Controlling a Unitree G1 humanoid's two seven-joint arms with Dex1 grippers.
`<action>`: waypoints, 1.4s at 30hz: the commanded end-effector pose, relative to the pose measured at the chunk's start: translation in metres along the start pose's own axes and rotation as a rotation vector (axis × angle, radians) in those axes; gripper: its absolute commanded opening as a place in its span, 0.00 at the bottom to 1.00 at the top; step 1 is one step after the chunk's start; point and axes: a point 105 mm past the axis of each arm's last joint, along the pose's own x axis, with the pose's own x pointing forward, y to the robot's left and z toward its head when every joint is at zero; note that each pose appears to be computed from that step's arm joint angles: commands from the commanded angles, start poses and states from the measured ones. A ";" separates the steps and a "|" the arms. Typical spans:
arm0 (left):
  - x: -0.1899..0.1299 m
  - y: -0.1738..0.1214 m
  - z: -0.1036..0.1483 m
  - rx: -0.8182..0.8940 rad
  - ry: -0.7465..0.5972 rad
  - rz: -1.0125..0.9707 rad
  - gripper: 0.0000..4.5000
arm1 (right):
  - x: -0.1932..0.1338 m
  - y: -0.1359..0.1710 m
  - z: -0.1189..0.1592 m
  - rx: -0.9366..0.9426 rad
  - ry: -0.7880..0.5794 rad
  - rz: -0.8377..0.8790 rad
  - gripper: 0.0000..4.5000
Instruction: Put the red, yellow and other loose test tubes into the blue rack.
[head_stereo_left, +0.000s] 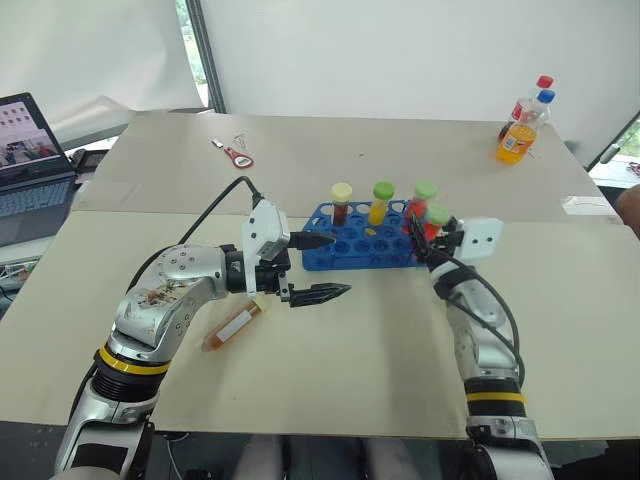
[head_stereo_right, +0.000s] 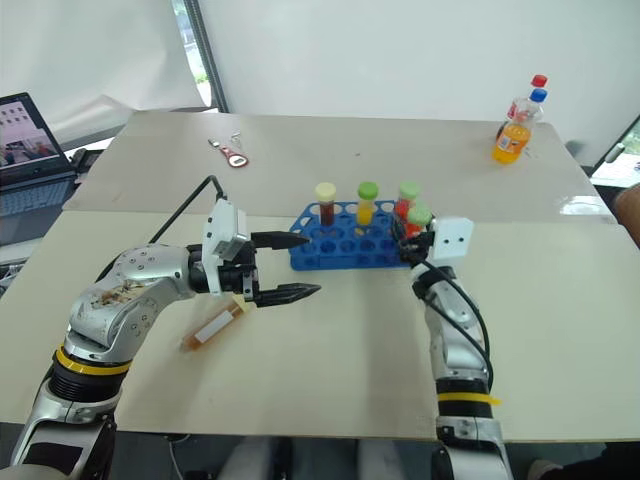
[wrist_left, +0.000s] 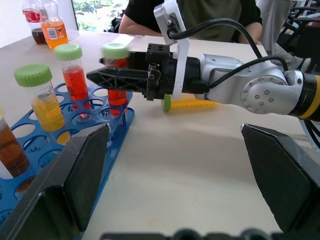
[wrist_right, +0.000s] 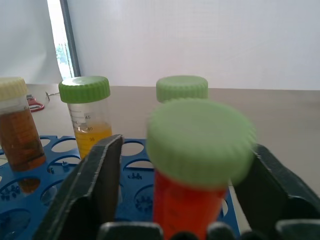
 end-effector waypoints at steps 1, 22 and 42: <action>0.002 0.001 0.011 0.036 -0.032 0.005 1.00 | -0.003 -0.003 0.022 -0.032 -0.048 0.013 1.00; -0.020 -0.036 -0.014 0.113 0.153 -0.264 1.00 | -0.086 -0.068 0.037 -0.214 0.986 0.276 1.00; -0.006 -0.054 -0.020 0.119 0.112 -0.297 1.00 | -0.083 -0.065 0.004 -0.190 1.300 0.419 0.35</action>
